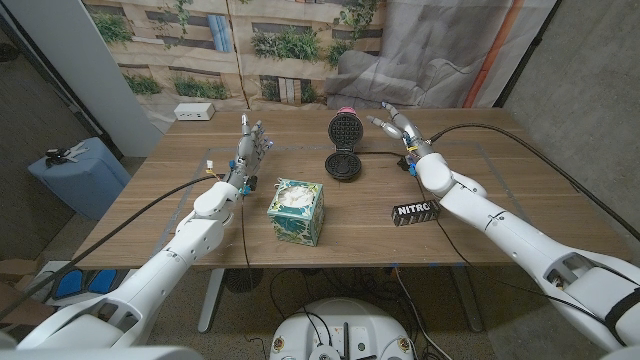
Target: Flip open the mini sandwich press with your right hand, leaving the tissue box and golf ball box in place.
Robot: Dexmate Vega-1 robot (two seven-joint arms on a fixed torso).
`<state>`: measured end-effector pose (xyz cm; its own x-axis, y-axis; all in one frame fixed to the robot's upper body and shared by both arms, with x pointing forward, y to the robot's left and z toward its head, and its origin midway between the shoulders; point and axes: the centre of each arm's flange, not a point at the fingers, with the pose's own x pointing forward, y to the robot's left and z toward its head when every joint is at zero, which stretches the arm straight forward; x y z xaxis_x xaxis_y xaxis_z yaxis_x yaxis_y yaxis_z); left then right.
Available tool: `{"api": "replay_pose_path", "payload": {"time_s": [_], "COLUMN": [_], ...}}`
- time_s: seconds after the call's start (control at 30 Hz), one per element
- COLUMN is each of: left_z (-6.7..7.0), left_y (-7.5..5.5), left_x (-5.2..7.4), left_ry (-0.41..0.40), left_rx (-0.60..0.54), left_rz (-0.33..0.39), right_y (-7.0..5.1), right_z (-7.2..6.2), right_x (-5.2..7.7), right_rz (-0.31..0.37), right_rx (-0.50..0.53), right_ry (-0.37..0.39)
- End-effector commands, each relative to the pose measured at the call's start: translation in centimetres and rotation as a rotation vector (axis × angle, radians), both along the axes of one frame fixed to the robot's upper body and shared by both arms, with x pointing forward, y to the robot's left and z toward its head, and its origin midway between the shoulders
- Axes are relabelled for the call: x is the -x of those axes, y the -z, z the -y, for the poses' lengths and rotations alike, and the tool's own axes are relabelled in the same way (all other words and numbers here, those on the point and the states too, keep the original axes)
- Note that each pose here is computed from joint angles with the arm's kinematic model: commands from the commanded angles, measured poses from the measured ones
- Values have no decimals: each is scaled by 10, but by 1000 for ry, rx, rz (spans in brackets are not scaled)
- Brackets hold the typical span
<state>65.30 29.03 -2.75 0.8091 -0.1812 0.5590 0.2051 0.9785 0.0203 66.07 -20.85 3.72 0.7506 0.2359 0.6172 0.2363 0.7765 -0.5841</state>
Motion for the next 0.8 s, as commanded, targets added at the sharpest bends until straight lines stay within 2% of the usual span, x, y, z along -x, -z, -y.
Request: {"api": "replay_pose_path", "payload": {"time_s": [0.03,0.23,0.47,0.8], "left_z": [0,0,0,0], "left_y": [0,0,0,0], "left_x": [0,0,0,0], "left_ry": [0,0,0,0], "left_rx": [0,0,0,0], "left_rz": [0,0,0,0], "right_y": [8,12,18,29], "right_z": [16,24,35,48], "right_x": [-4,-5,-12,-21], "right_rz": [-50,-80,-141,-192], "right_rx": [-170,-208,-298,-410], "right_ry": [-49,-54,-97,-154]}}
